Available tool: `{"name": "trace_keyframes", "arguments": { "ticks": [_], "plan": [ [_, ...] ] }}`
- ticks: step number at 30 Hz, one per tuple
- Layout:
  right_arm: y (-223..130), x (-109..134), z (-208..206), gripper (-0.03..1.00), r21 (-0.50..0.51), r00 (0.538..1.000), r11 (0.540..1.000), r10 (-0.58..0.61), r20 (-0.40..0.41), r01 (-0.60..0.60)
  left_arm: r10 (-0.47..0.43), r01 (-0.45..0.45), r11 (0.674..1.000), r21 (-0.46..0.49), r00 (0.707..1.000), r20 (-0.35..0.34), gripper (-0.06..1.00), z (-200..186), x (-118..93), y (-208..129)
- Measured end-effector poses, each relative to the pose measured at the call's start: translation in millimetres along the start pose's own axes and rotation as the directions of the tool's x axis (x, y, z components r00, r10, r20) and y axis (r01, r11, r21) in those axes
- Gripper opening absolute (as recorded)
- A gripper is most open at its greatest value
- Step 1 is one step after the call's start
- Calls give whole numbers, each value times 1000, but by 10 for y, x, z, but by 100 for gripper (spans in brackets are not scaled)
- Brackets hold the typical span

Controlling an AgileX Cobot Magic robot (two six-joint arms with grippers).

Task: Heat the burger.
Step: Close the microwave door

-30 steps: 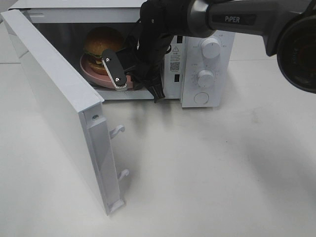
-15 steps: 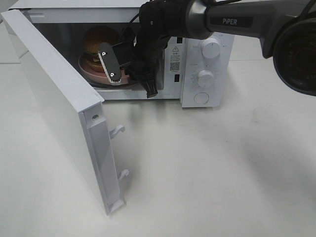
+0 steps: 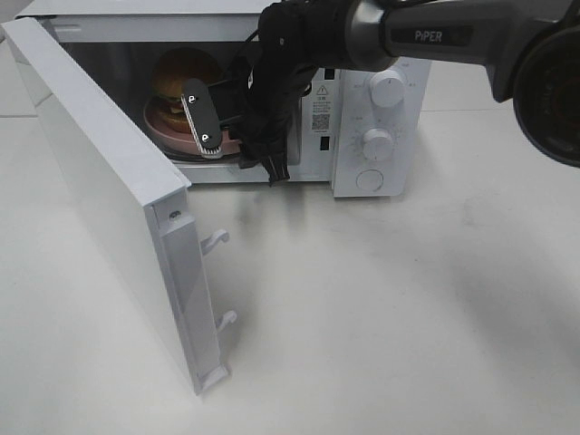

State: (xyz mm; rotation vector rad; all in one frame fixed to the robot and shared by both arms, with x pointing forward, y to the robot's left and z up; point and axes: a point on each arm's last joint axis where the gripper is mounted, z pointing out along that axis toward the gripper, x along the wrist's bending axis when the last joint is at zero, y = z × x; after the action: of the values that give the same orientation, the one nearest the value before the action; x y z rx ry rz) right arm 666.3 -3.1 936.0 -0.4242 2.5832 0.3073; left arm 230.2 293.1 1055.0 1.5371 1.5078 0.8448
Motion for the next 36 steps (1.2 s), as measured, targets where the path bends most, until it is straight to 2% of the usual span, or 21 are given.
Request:
{"name": "trace_keyframes", "arguments": {
  "ticks": [2,6,7,8,11,36],
  "plan": [
    [0,15,-16,52,-5,1000,1000,7,0,-7,0,0,1000,0,1000,0,87,0,0,0],
    [-1,66,-99,65,-26,999,999,35,16,-35,0,0,1000,0,1000,0,87,0,0,0],
    [-1,66,-99,65,-26,999,999,35,16,-35,0,0,1000,0,1000,0,87,0,0,0],
    [-2,72,-133,71,-30,999,999,41,25,-40,0,0,1000,0,1000,0,87,0,0,0],
    [-10,101,-188,76,-37,997,997,68,39,-67,0,0,1000,0,1000,0,87,0,0,0],
    [-195,664,-808,77,-42,988,993,118,95,-114,0,0,1000,0,1000,0,87,0,0,0]
  ]
}}
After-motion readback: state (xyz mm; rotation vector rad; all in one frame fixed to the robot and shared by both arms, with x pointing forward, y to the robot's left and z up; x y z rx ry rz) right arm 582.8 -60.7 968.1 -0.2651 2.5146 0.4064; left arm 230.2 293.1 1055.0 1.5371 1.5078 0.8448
